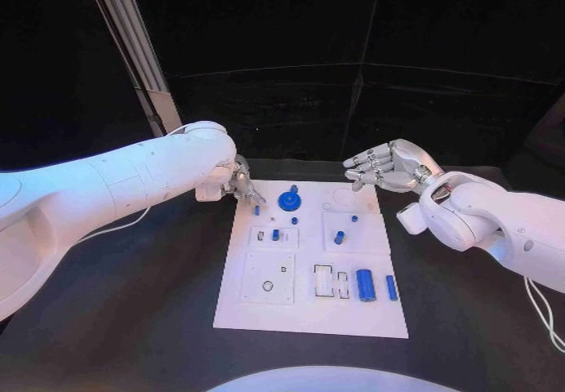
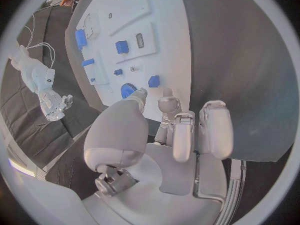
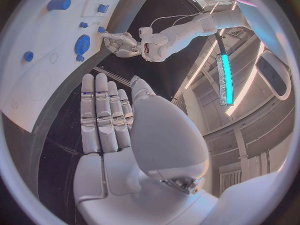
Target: Assemble the parts on the task board
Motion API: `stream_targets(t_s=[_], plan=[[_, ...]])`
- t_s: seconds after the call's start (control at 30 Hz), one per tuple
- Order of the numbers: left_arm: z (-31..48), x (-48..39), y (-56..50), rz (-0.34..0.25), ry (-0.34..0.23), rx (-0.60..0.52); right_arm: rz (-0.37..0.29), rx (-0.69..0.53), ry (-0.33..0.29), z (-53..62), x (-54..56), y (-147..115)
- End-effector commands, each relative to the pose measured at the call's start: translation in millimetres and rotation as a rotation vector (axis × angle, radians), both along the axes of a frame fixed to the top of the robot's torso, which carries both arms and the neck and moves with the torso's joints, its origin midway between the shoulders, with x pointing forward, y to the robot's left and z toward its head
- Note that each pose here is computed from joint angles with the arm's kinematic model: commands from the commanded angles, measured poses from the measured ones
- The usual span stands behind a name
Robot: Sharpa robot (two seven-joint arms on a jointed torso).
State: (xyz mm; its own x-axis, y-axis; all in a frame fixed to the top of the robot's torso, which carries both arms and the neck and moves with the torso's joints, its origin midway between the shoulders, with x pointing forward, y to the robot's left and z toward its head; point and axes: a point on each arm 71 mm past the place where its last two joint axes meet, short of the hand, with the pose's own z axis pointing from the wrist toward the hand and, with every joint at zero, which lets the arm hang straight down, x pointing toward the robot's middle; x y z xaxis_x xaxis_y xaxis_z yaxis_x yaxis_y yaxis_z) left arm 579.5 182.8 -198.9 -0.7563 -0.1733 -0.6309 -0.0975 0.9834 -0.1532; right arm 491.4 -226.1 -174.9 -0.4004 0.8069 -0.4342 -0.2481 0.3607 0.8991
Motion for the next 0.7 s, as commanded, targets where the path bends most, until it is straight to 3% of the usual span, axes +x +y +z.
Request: stream_targets(t_s=[0.03,0.7], plan=[[-0.4,0.4,-4.1,-0.040,-0.010,-0.009,0.014,0.006,-0.007,1.6,-0.1,1.7],[-4.2,-2.2,-9.0,-0.066,0.025,-0.003,0.015,0.006,-0.005,1.2,0.5,2.3]])
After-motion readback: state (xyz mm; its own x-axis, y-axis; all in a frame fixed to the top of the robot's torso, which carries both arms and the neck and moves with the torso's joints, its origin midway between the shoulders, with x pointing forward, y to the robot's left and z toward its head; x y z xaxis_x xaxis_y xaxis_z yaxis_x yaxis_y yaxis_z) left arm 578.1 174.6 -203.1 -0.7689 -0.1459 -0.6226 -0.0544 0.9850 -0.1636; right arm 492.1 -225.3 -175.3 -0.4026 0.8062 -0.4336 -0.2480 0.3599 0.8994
